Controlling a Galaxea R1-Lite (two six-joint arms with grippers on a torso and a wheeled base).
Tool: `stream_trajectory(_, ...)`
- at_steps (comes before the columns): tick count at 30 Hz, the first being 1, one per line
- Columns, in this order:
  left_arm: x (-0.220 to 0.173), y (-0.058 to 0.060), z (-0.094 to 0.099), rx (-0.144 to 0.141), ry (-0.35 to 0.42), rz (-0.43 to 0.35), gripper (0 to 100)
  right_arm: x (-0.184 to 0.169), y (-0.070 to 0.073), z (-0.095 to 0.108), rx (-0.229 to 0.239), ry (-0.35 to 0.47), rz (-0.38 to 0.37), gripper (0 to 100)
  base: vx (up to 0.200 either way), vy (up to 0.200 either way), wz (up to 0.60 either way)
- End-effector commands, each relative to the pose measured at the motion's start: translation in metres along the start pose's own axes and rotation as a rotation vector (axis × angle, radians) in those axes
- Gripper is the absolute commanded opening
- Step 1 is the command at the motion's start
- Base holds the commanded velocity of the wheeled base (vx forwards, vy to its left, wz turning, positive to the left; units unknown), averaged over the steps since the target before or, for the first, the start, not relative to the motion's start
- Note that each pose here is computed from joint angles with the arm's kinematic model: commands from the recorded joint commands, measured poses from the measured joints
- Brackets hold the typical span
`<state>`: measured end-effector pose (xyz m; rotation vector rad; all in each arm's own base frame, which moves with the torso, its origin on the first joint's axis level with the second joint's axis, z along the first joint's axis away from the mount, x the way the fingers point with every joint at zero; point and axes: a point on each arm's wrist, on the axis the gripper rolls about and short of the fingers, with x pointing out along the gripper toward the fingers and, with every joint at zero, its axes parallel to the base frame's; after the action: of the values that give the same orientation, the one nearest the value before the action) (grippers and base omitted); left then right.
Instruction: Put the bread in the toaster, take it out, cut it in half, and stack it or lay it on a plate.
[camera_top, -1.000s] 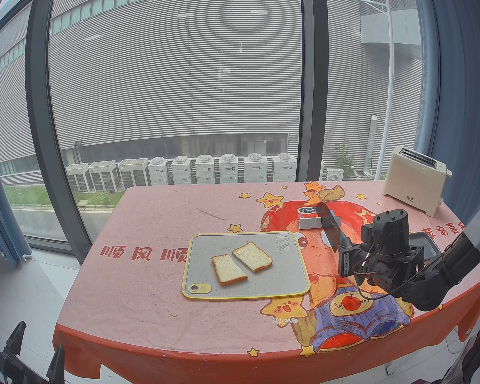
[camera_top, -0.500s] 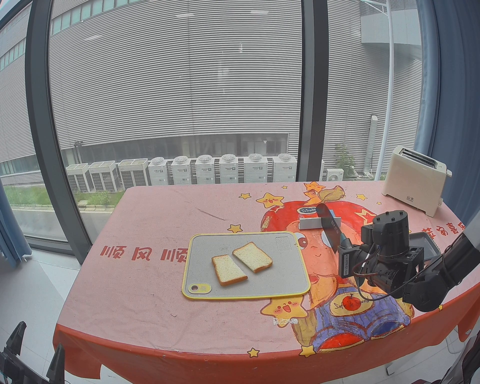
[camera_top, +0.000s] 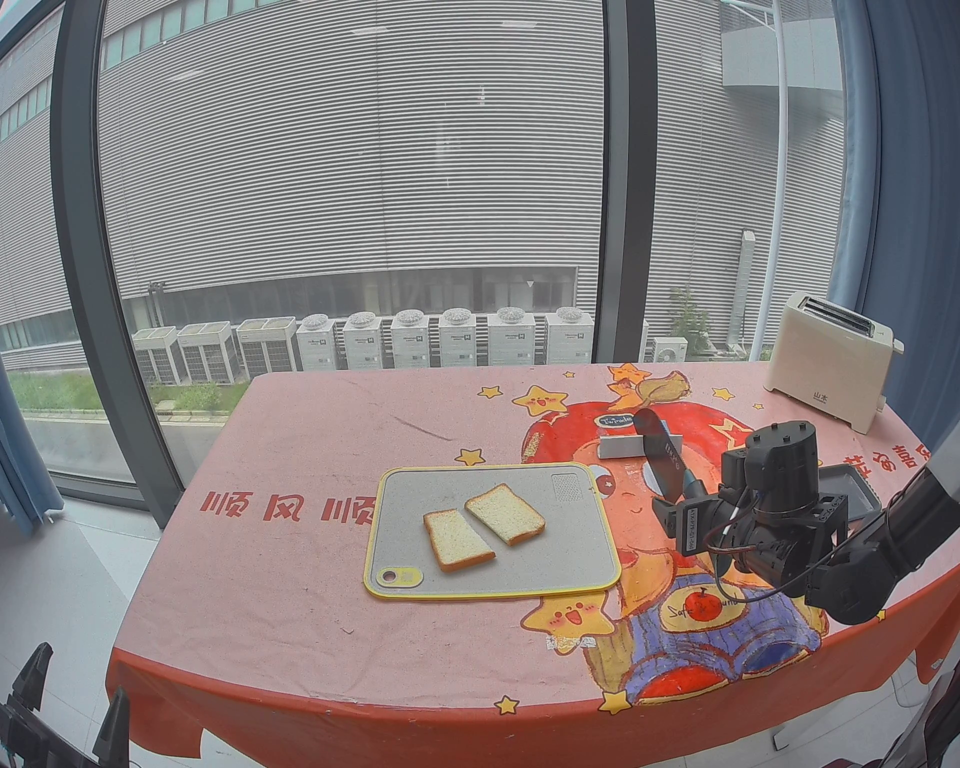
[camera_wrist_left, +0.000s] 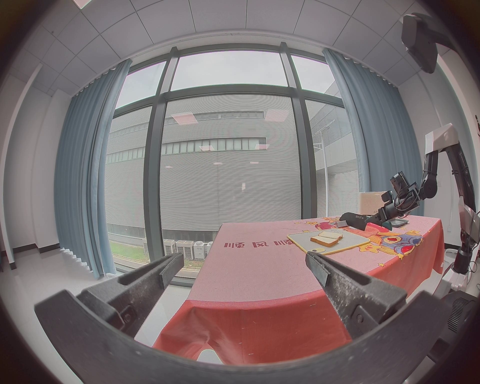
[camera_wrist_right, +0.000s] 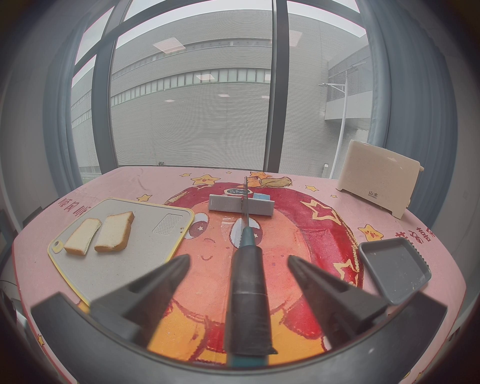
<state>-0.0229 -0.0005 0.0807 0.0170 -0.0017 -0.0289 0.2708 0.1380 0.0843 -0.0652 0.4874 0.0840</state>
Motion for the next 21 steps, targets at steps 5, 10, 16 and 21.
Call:
stream_trajectory(5,0.0008,-0.0001,-0.0046,0.000,0.011,0.000,100,-0.0004,0.0006,0.0009,0.001,-0.004,0.002,100,0.000,0.000,0.00)
stream_trajectory(10,0.0008,-0.0001,-0.0046,0.000,0.011,0.000,100,-0.0004,0.0006,0.0009,0.001,-0.004,0.002,100,0.000,0.000,0.00)
stream_trajectory(16,0.0008,-0.0001,-0.0048,0.000,0.012,0.000,100,-0.0009,0.0009,0.0012,0.000,-0.006,0.003,100,0.000,0.000,0.00)
stream_trajectory(21,0.0008,-0.0001,-0.0046,0.000,0.011,0.000,100,-0.0022,0.0006,0.0026,0.001,-0.011,0.003,100,0.000,0.000,0.00)
